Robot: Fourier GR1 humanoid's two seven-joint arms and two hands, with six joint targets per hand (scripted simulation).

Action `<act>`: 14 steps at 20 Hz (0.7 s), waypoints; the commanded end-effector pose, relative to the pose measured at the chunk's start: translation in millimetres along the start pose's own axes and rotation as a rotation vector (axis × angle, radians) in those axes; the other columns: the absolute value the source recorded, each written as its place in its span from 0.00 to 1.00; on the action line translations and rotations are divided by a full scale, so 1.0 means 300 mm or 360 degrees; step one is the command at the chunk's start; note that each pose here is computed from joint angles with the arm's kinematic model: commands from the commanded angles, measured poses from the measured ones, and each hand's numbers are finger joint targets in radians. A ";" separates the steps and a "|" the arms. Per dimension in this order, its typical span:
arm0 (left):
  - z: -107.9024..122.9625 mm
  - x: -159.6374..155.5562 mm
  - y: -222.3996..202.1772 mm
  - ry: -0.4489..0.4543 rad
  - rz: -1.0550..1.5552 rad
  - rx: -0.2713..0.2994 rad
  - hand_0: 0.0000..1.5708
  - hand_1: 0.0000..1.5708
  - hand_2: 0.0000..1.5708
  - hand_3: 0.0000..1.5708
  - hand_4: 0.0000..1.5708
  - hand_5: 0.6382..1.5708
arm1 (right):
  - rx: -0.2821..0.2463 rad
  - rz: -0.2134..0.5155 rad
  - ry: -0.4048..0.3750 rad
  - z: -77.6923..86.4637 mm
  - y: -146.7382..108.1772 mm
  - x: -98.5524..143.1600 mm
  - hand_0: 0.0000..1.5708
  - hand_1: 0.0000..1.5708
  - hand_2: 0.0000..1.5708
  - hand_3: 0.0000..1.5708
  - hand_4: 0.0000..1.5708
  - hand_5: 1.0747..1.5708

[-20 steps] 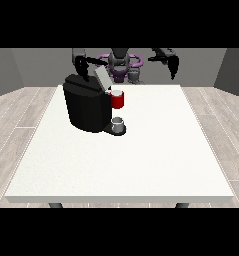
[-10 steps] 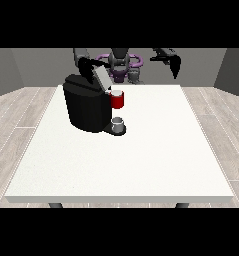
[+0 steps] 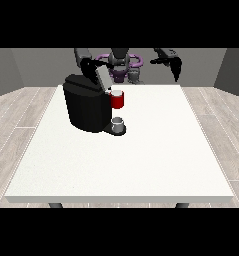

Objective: Insert the coffee pod into the coffee machine and close the lid

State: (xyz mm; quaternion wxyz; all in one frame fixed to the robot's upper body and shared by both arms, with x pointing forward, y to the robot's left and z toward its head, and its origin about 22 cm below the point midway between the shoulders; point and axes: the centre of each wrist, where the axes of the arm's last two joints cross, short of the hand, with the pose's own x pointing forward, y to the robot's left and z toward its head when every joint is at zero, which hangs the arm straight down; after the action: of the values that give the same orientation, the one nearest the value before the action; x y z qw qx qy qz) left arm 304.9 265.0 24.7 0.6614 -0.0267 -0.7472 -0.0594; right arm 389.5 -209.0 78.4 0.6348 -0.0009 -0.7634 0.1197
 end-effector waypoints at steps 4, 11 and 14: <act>-0.022 0.009 -0.009 -0.0030 0.0008 0.0014 0.00 0.00 0.00 0.00 0.00 1.00 | 0.0087 0.0056 0.0020 -0.060 0.003 0.056 0.00 0.00 0.00 0.00 0.05 1.00; 0.008 -0.021 0.038 0.0001 -0.0027 -0.0010 0.00 0.00 0.00 0.00 0.10 1.00 | 0.0162 0.0148 -0.0043 -0.065 0.169 0.069 0.00 0.00 0.00 0.00 0.04 1.00; -0.024 0.027 0.043 0.0013 -0.0031 0.0027 0.00 0.00 0.00 0.00 0.09 1.00 | 0.0161 0.0206 -0.0067 -0.096 0.098 0.094 0.00 0.00 0.00 0.00 0.08 1.00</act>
State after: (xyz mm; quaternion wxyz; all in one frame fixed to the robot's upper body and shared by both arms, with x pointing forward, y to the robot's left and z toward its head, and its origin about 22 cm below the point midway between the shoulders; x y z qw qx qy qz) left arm 307.2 276.9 23.2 0.6657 -0.0178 -0.7439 -0.0562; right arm 402.3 -169.8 100.6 0.6230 -0.0010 -0.7621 0.1760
